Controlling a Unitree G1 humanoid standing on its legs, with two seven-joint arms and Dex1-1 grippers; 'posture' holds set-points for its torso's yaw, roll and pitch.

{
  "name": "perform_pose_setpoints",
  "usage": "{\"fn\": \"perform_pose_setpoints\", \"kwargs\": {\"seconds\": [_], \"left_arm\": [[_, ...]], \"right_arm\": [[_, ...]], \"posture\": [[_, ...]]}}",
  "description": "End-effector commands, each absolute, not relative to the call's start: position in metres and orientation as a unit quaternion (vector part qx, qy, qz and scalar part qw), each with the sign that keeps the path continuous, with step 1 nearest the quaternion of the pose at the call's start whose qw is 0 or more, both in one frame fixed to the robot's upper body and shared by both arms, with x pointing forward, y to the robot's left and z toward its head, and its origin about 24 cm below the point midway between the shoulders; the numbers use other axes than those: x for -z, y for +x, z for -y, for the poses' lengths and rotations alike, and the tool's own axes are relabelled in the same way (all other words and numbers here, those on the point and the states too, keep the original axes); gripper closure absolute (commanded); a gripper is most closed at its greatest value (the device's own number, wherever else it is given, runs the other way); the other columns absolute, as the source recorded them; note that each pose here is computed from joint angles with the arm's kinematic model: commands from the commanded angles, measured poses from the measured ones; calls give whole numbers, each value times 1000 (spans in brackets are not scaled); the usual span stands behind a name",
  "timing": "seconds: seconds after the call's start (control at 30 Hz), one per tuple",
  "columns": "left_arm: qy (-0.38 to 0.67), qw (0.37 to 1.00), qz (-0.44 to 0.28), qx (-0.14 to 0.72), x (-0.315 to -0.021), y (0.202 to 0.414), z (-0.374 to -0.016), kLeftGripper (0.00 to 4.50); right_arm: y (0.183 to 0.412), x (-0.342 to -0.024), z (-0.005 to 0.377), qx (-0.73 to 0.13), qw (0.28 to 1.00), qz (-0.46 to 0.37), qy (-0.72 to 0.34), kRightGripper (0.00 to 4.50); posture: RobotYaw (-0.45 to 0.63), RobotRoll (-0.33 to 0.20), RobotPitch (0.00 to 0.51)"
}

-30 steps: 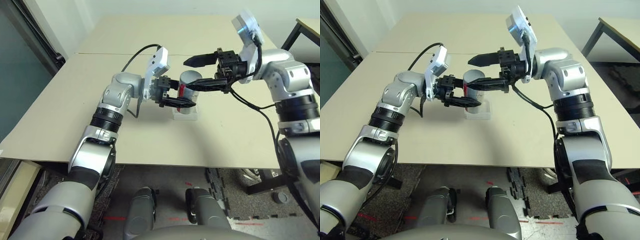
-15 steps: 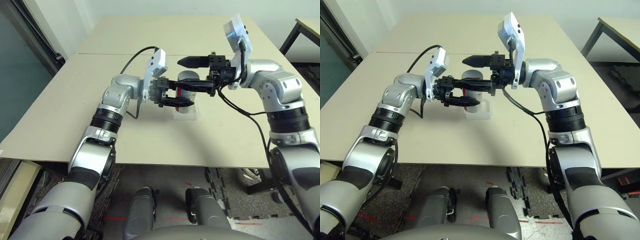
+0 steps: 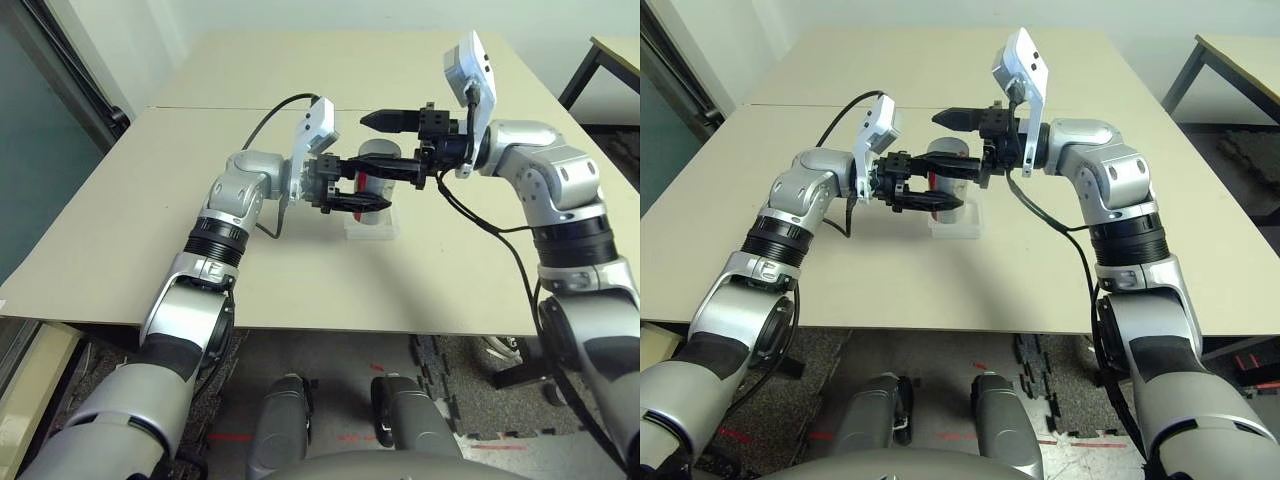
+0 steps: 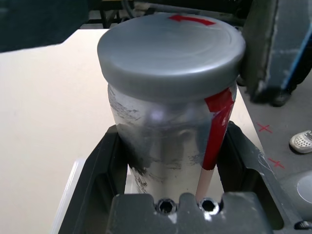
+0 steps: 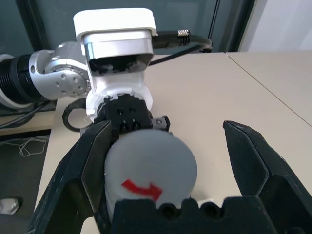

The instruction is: Pour the medicine from the bottle into the box.

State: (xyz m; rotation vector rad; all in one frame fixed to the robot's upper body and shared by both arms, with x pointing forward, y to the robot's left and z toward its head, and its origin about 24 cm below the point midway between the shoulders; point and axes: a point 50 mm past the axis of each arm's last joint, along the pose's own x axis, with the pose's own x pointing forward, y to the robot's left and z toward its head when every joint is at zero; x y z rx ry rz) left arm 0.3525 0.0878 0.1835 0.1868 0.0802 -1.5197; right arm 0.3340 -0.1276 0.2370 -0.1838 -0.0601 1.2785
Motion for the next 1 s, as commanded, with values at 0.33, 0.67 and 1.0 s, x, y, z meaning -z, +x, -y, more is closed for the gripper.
{"fn": "perform_pose_setpoints", "kwargs": {"seconds": [0.33,0.67,1.0], "left_arm": [[83,724,-27,684,-187,352,-99,1694],[83,731,-31,677,-185,354,-104,1694],[86,733,-28,674,-186,358,-99,1694]], "right_arm": [[324,-233,175,-543,836,-9,-78,0],[305,-236,173,-576,813,-35,-73,0],[316,-247,136,-568,818,11,-88,0]], "posture": [[-37,0,92],[-44,0,91],[-43,0,83]]}}
